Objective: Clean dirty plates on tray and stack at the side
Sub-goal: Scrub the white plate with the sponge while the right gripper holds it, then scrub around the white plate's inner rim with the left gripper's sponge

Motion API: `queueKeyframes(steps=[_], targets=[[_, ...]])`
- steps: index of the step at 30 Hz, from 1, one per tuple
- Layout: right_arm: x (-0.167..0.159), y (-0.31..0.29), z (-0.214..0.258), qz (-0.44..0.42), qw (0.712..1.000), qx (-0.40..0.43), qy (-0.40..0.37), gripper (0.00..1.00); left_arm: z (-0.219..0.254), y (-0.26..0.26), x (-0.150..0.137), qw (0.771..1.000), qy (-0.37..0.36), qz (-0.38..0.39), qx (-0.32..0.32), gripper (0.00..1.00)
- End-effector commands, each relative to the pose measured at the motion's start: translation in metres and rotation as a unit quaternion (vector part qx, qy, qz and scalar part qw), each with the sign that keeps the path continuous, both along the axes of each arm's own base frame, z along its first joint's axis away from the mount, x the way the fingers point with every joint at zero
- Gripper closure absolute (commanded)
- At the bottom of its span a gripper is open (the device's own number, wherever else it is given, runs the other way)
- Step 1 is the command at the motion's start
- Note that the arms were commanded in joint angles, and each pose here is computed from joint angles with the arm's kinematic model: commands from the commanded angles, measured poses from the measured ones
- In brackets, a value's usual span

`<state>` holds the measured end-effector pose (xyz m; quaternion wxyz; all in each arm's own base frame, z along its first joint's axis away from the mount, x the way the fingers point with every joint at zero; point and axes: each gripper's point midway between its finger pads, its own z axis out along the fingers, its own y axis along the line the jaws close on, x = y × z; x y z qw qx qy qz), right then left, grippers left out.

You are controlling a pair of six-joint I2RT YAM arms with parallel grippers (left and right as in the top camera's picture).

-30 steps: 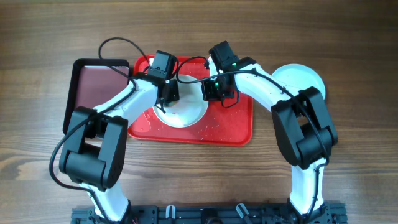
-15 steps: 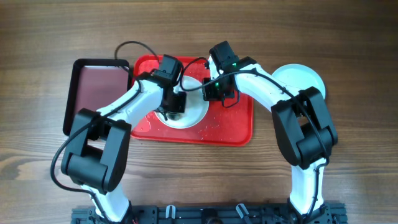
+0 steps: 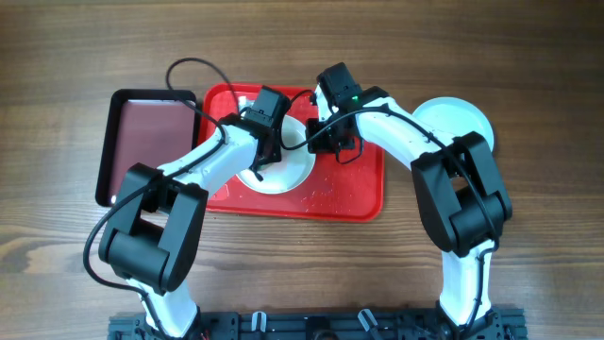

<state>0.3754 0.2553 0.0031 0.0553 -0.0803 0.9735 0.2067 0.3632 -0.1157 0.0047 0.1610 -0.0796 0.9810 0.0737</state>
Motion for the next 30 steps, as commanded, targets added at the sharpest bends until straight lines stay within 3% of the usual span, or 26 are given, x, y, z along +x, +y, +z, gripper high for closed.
queueKeyframes(steps=[1,4,10,18,23,30], targets=[[-0.01,-0.003,-0.018,0.007,1.0,-0.012,0.019,0.96,-0.024,0.037,-0.036,0.992,0.041,0.102,0.066,0.96],[-0.009,-0.003,-0.018,0.005,1.0,-0.012,0.02,0.96,-0.032,0.017,-0.057,0.991,0.099,0.09,0.016,0.96],[-0.009,-0.004,-0.021,-0.021,0.999,0.019,0.038,0.96,-0.036,-0.041,-0.085,0.971,0.196,-0.018,-0.133,0.96],[-0.014,0.001,-0.019,0.003,0.991,0.123,0.051,0.96,-0.041,-0.072,-0.091,0.95,0.196,-0.111,-0.218,0.96],[-0.016,0.006,-0.017,0.02,0.99,0.131,0.047,0.96,-0.048,-0.073,-0.067,0.954,0.13,-0.18,-0.204,0.96],[-0.018,0.007,-0.017,0.021,0.99,0.13,0.048,0.96,-0.038,-0.044,0.008,0.985,-0.03,-0.146,-0.084,0.96]])
